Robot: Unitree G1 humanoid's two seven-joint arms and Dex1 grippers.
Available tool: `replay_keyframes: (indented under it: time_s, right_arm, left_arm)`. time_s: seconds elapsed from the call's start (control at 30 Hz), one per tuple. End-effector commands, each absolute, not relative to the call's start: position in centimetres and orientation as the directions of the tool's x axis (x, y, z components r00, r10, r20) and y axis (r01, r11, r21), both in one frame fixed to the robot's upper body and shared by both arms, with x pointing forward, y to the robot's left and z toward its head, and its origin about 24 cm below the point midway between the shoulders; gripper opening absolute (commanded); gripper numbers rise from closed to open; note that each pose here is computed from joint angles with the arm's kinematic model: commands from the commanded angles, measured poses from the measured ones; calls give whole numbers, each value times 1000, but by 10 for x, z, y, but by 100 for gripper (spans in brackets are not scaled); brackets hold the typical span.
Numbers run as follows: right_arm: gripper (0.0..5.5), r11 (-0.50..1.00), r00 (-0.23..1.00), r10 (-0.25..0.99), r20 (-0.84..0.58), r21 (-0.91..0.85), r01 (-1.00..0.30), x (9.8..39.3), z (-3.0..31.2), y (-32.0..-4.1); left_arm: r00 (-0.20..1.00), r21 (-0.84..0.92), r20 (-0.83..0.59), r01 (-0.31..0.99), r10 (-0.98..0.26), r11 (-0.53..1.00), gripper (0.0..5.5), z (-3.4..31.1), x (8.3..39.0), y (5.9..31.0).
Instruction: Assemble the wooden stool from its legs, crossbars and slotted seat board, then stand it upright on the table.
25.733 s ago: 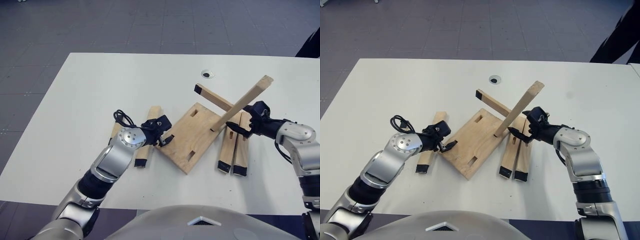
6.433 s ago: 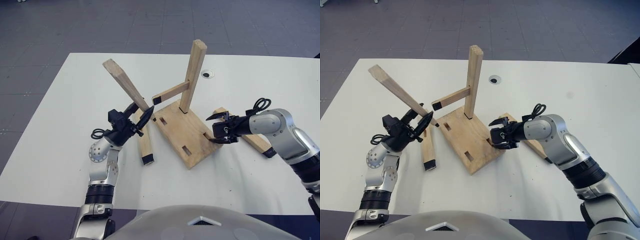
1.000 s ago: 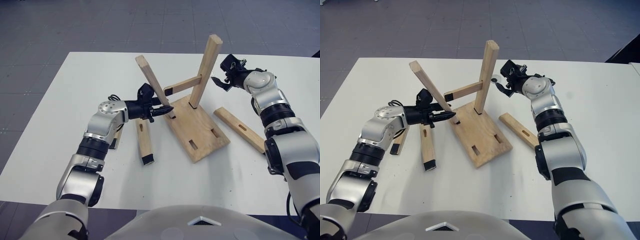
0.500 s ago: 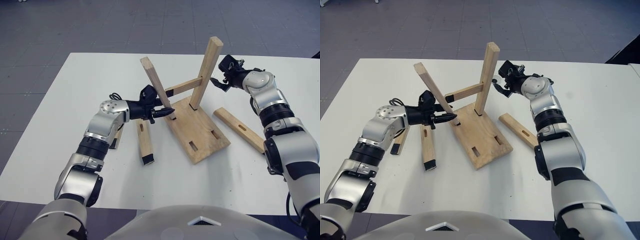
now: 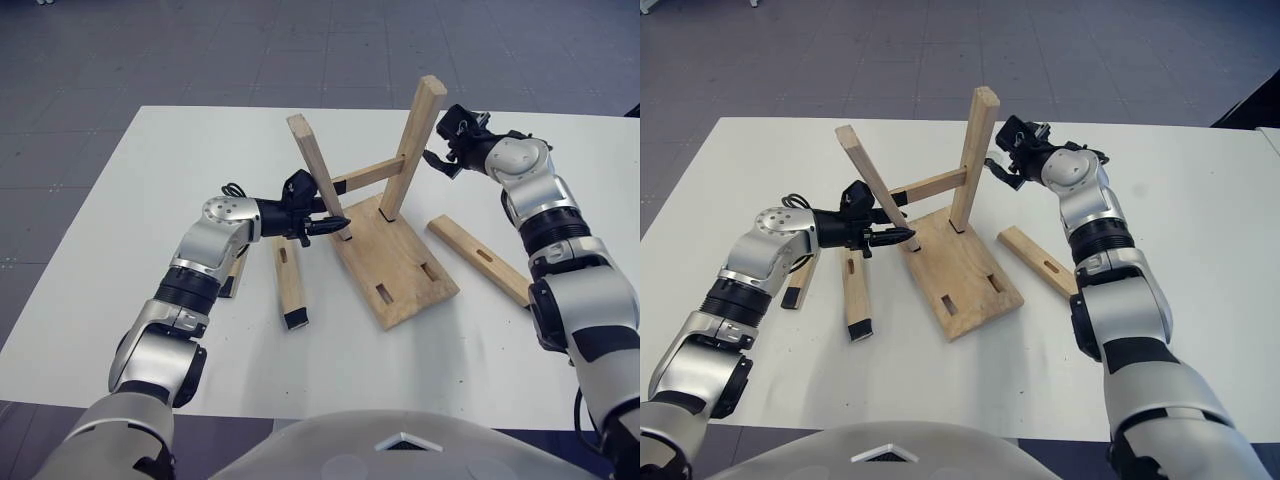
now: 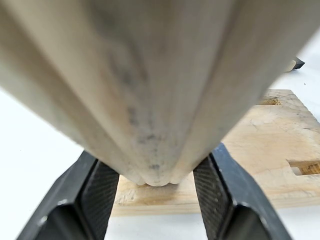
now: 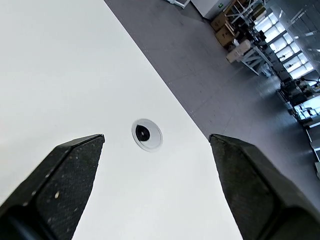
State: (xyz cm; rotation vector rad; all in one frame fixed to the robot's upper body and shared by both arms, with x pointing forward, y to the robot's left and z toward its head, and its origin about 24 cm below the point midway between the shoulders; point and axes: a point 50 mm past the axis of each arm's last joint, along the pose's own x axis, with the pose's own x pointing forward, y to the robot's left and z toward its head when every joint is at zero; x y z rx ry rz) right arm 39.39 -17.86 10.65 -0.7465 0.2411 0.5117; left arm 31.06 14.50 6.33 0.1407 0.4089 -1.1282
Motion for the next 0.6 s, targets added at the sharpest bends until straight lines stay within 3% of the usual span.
replay_keyframes:
  time_s: [0.03, 0.17, 0.23, 0.27, 0.33, 0.4, 0.43, 0.6]
  right_arm:
    - [387, 627, 893, 257, -368, -640, -444, 400, 120, -200]
    - [387, 648, 903, 276, -329, -631, -427, 402, 122, -193]
    - [387, 670, 888, 343, -305, -584, -459, 402, 122, -178]
    - [387, 669, 838, 458, -297, -506, -545, 397, 119, -155]
    - [387, 492, 590, 777, -221, -372, -787, 357, 119, -88]
    - [387, 293, 347, 926, -152, -291, -911, 310, 123, -50]
    - [387, 280, 332, 931, -154, -283, -917, 305, 123, -50]
    - [387, 474, 543, 808, -227, -294, -830, 334, 125, -88]
  left_arm:
    - [233, -217, -684, 839, -691, 498, 206, -10, 271, 171]
    - [235, -224, -678, 836, -696, 501, 206, -10, 270, 171]
    - [234, -225, -677, 837, -698, 499, 206, -10, 271, 171]
    - [234, -225, -676, 837, -699, 499, 206, -10, 271, 171]
    - [234, -226, -675, 837, -700, 498, 206, -9, 271, 171]
    - [234, -228, -674, 837, -701, 498, 206, -10, 270, 171]
    - [235, -228, -672, 837, -703, 498, 206, -9, 271, 170]
    - [237, -232, -663, 837, -710, 496, 206, -9, 270, 170]
